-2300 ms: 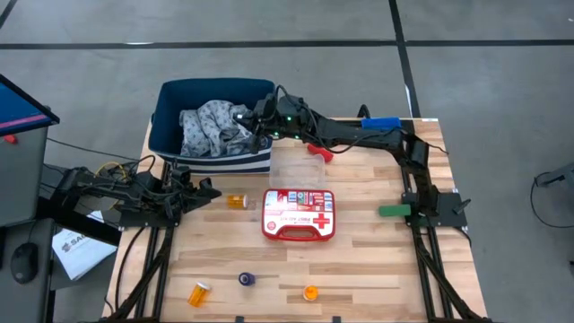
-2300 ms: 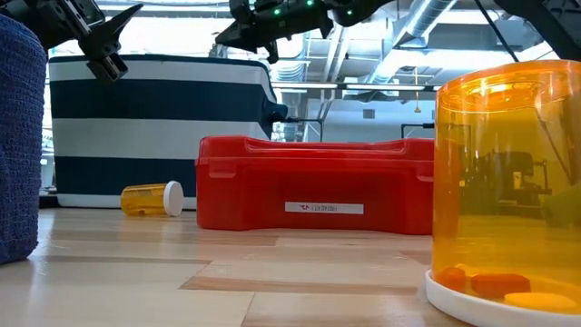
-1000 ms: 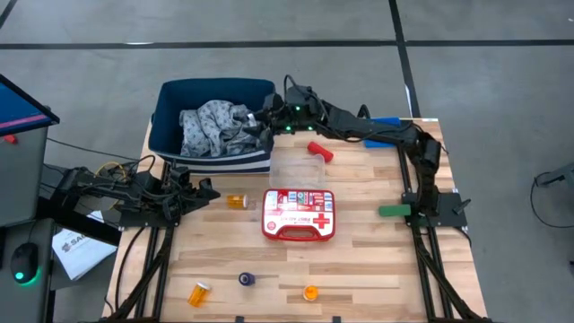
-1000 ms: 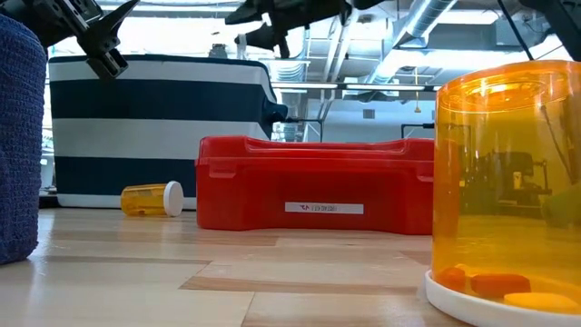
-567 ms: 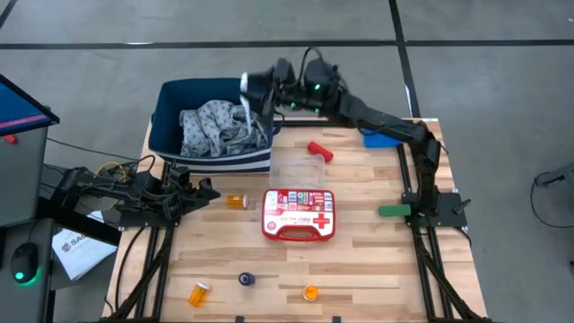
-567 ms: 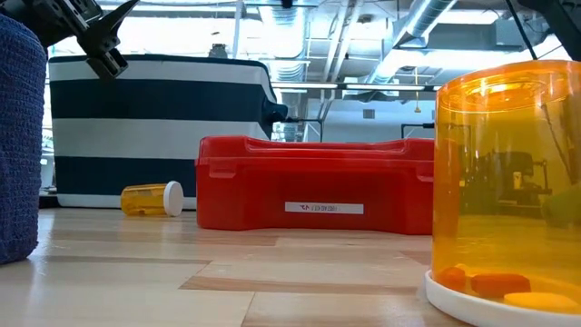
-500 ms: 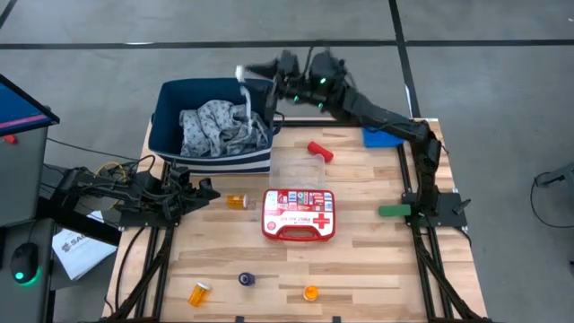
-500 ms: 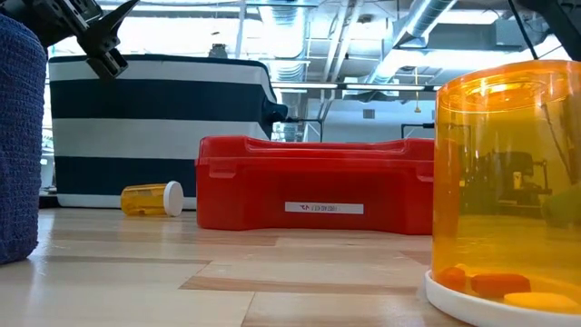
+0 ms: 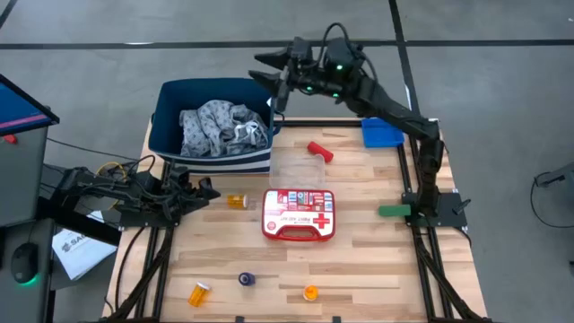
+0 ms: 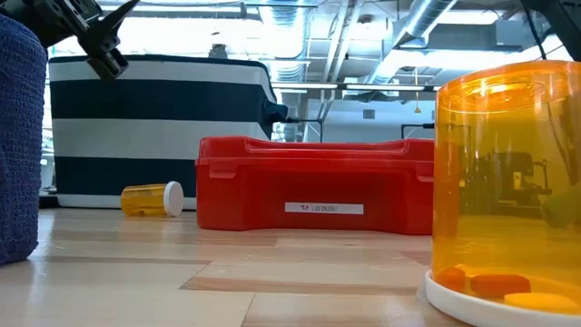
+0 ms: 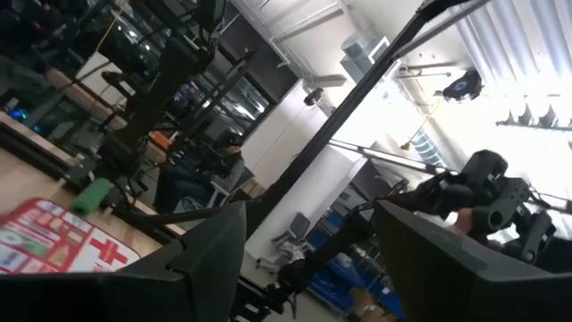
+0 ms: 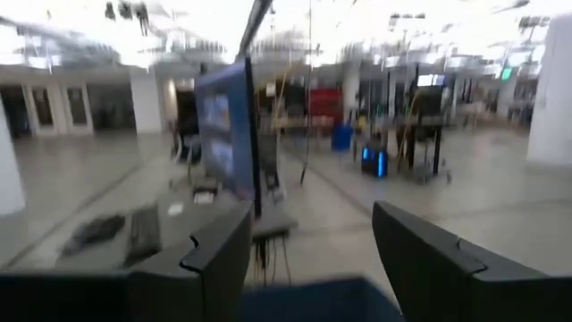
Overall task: Pick & place medical supplies in basket/bin
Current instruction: Put the rolled green bandage into the transparent bin
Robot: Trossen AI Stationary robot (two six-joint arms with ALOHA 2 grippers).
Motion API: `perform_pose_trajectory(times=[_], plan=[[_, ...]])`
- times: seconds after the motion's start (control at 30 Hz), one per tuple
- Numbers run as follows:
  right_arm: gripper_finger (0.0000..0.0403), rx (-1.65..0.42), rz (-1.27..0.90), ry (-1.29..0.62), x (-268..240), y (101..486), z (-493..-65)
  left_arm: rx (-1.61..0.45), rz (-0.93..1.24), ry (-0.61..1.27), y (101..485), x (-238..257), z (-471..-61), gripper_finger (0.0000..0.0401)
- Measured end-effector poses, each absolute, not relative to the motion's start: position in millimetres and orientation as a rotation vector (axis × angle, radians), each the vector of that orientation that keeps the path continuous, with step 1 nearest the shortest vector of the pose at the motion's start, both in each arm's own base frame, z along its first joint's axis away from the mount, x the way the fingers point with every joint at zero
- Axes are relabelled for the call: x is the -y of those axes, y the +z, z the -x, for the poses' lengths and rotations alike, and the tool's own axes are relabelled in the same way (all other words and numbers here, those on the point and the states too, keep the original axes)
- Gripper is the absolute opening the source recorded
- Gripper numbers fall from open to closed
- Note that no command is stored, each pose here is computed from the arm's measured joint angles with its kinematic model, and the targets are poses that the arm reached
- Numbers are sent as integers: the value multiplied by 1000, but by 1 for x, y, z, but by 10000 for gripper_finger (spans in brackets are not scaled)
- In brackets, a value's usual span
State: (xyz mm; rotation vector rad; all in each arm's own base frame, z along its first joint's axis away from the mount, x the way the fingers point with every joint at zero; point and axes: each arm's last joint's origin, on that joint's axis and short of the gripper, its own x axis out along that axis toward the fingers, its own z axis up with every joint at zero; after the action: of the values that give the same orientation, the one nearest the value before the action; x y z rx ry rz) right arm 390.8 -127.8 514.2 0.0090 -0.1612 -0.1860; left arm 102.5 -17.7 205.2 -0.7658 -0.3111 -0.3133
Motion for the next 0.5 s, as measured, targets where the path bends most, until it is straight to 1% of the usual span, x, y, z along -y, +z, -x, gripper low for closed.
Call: perform_pose_trajectory(times=[0.13, 0.3, 0.37, 0.5], plan=[[226, -33, -18, -157, 111, 517, -367, 326, 713, -284, 205, 17, -103, 239], [226, -437, -100, -130, 95, 492, -338, 347, 697, -220, 205, 15, -103, 239], [226, -596, -148, -117, 85, 485, -322, 347, 699, -222, 205, 15, -103, 239], [226, -843, -239, -80, 56, 476, -294, 363, 700, -337, 223, 18, -100, 238]])
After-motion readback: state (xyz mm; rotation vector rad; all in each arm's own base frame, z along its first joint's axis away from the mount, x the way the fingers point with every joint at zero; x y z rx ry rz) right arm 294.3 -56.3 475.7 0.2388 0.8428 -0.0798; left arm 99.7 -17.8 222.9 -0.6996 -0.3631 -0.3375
